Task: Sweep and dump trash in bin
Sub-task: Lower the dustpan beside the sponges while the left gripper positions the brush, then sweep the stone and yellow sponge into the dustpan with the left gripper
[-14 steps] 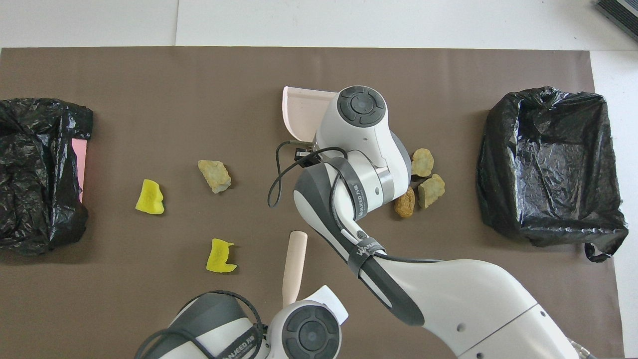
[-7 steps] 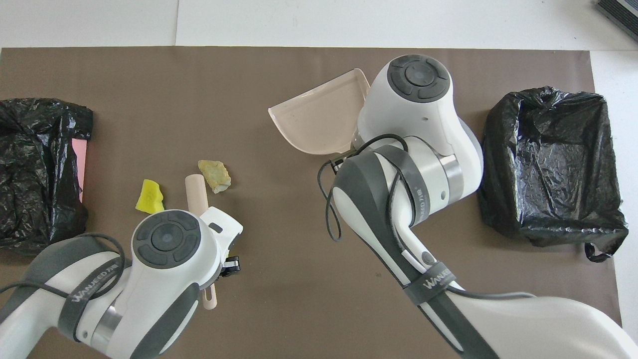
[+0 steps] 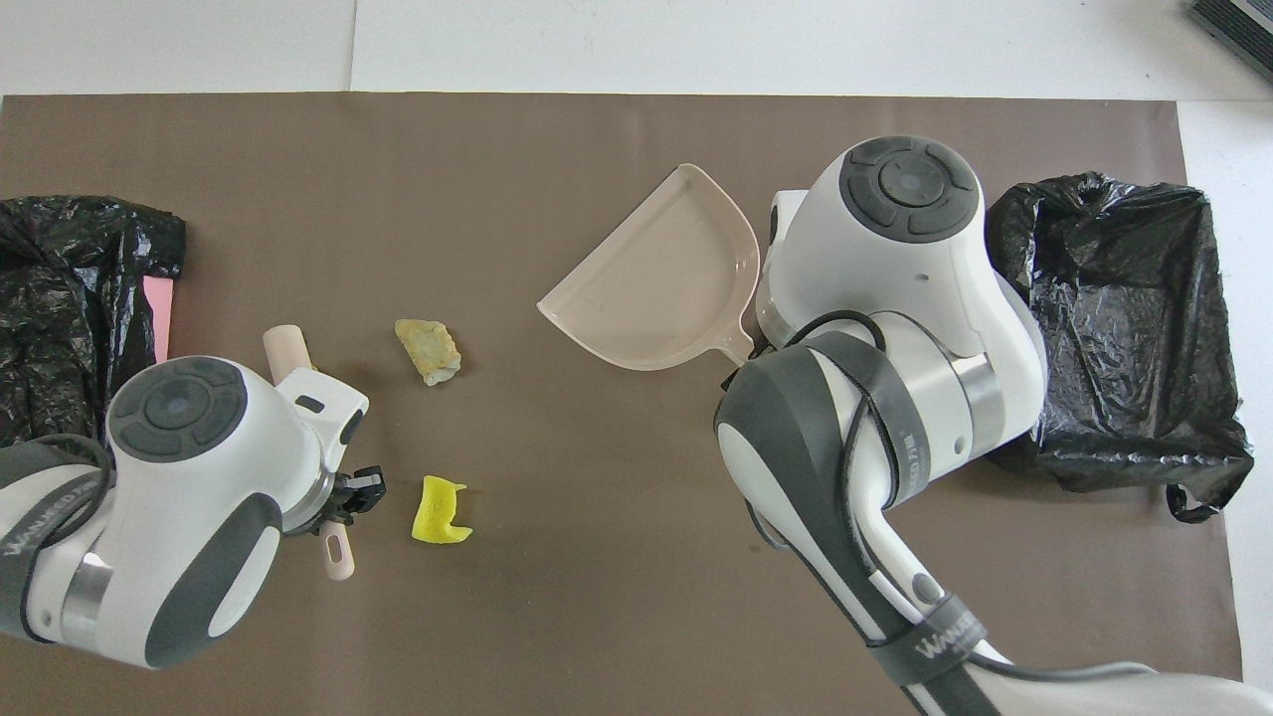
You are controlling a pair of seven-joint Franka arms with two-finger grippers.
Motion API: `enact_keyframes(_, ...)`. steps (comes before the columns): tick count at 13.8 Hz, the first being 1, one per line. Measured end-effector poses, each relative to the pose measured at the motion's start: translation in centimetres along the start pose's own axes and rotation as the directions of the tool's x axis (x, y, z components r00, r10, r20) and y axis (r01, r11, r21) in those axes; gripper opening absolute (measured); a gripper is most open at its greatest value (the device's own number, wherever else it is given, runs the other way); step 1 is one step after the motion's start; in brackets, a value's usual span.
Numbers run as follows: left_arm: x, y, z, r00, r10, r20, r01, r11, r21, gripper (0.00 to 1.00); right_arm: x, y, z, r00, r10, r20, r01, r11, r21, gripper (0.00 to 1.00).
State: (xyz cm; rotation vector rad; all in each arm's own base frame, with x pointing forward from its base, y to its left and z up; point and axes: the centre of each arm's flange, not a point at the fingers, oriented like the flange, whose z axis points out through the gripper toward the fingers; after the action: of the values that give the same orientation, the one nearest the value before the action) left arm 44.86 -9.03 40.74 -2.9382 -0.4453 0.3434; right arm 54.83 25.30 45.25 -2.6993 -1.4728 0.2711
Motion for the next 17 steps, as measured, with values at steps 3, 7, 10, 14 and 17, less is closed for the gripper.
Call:
enact_keyframes(3,2.6,-2.7,2.7,0.999,-0.007,0.035,0.007,1.000,0.004,0.27,0.1,-1.0,2.2,0.993,-0.108,0.052,0.108,0.994,0.006,0.32)
enact_keyframes(7,4.3,-2.0,5.8,0.999,0.008,0.049,-0.009,1.000,0.030,0.27,1.6,-3.4,5.3,0.968,-0.247,0.048,0.247,0.969,-0.007,0.32)
enact_keyframes(10,4.8,-0.6,6.1,0.997,0.062,0.035,-0.063,0.998,0.027,0.27,2.9,-5.5,7.2,0.958,-0.280,0.065,0.281,0.960,-0.002,0.32)
enact_keyframes(14,3.3,2.9,5.6,0.977,0.211,0.024,-0.212,0.977,0.032,0.27,3.4,-6.7,8.5,0.972,-0.218,0.084,0.218,0.976,0.004,0.32)
enact_keyframes(17,0.9,6.7,5.4,0.949,0.313,0.028,-0.313,0.950,0.003,0.27,3.9,-8.0,9.4,0.979,-0.178,0.099,0.178,0.984,0.003,0.32)
